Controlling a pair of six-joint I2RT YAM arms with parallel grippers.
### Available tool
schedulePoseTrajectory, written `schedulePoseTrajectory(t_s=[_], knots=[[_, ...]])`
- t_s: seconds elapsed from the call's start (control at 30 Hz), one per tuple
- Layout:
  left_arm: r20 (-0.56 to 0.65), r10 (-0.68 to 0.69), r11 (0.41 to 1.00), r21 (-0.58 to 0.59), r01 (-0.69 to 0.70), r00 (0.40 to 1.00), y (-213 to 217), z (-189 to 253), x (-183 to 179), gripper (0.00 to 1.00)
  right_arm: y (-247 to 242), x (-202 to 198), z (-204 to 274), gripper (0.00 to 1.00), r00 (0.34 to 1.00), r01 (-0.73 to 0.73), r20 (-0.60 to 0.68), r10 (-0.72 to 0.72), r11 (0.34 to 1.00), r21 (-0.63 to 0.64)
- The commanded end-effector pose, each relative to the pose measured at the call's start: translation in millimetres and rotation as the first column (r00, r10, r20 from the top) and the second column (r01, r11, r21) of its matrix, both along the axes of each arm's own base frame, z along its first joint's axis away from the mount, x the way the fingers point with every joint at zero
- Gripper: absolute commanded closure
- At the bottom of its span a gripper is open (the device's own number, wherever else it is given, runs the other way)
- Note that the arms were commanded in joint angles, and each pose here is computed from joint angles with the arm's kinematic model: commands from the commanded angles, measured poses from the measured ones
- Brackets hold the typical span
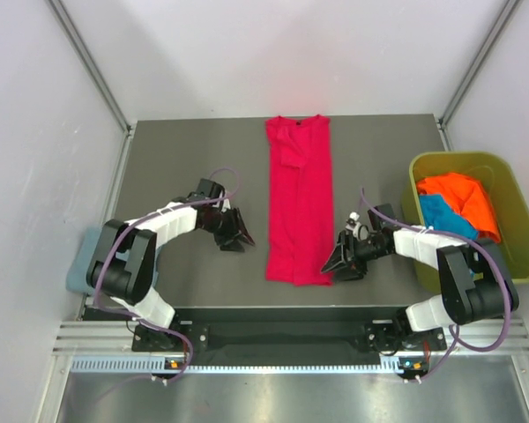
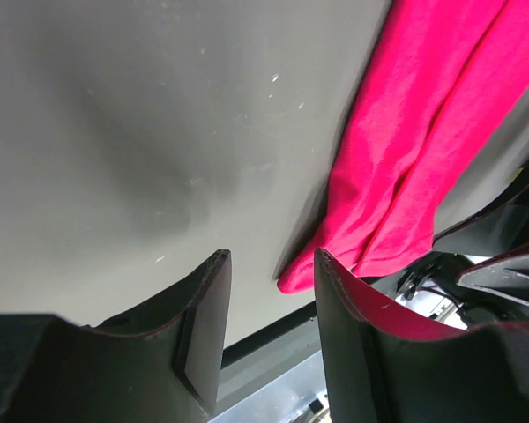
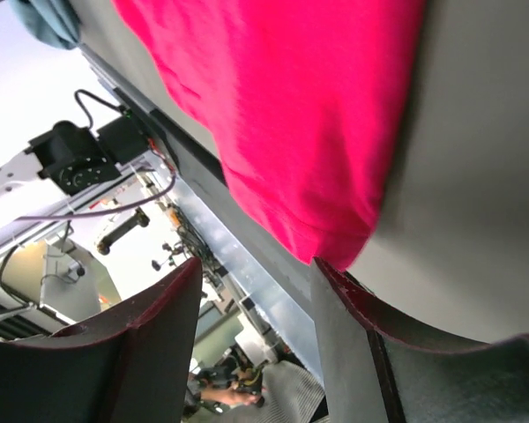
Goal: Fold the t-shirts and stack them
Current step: Fold the tshirt
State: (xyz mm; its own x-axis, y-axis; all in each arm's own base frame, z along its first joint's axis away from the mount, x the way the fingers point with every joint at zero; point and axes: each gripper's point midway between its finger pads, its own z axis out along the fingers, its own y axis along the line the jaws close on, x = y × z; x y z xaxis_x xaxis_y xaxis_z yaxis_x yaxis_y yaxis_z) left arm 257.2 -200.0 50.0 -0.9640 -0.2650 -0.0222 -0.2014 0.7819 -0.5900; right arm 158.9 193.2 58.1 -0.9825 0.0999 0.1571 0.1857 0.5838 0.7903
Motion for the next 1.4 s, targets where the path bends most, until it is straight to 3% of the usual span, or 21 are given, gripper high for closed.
schedulePoseTrajectory(t_s=[0.0, 0.37, 0.73, 1.03, 1.37], knots=[[0.016, -0.004, 1.0, -0.013, 0.004, 1.0, -10, -4, 1, 0.53, -5, 0, 0, 0.48, 1.0, 0.004, 0.015, -0.004, 1.0, -0.02], [0.016, -0.106, 0.994, -0.002, 0.106, 0.994, -40, -18, -25, 0.55, -27, -4, -17, 0.49, 1.0, -0.023, 0.01, 0.026, 0.981, -0.195], [0.012, -0.16, 0.987, 0.001, 0.16, 0.987, -58, -28, -33, 0.52, -24, 2, -40, 0.51, 1.0, 0.007, -0.025, -0.013, 0.978, -0.211], [-0.023, -0.213, 0.977, 0.001, 0.213, 0.977, -60, -32, -63, 0.52, -14, 4, -39, 0.52, 1.0, -0.004, -0.023, -0.001, 0.982, -0.19], [-0.026, -0.217, 0.976, 0.0, 0.217, 0.976, -63, -34, -69, 0.55, -9, 9, -41, 0.55, 1.0, 0.001, -0.014, -0.004, 0.983, -0.183]])
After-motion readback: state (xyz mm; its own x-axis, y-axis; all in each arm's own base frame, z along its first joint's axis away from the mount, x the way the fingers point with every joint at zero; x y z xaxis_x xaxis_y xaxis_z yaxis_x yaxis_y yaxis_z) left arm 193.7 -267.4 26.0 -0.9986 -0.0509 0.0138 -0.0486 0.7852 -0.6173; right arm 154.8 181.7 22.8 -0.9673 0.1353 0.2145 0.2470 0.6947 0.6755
